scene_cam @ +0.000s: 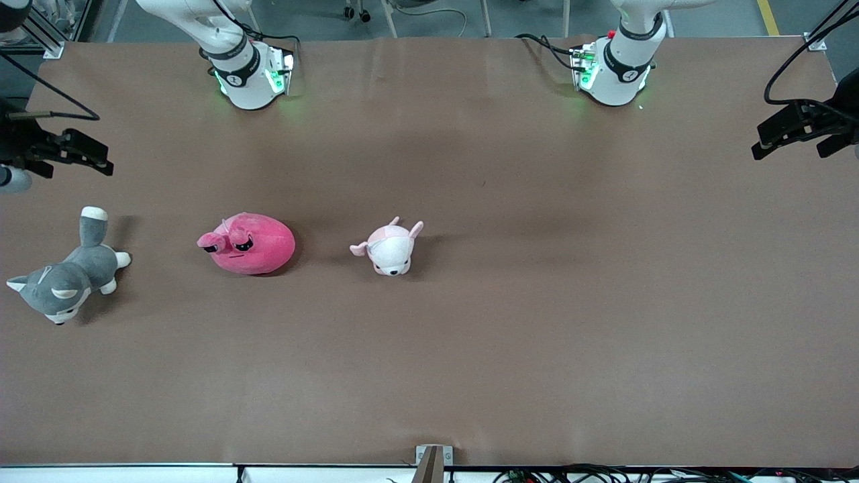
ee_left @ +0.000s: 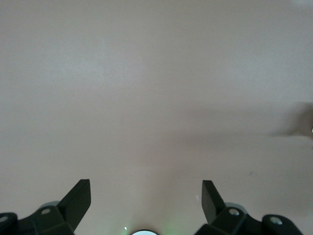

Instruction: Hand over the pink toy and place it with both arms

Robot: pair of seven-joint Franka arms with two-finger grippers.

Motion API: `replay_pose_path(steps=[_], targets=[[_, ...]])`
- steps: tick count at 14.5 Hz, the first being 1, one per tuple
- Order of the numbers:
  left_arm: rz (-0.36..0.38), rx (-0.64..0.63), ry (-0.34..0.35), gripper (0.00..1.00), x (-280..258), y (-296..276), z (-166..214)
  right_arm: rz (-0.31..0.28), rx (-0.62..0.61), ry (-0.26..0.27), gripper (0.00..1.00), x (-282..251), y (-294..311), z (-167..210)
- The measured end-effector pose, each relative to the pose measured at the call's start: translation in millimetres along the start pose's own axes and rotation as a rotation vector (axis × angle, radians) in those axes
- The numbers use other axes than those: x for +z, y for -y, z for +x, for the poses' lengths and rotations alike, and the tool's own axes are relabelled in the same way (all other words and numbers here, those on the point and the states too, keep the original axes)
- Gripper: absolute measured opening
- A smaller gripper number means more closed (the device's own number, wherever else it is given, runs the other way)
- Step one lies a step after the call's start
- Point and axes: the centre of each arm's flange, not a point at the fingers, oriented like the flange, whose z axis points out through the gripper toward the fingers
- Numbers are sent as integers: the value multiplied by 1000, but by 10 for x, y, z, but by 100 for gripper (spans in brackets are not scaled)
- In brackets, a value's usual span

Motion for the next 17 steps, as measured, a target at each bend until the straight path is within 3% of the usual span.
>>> replay_pose_path(steps=[12, 17], targets=[[4, 11, 48, 100, 214, -60, 29, 1, -4, -42, 100, -194, 4, -257], [7, 9, 25, 100, 285, -48, -169, 1, -3, -42, 100, -189, -5, -256]])
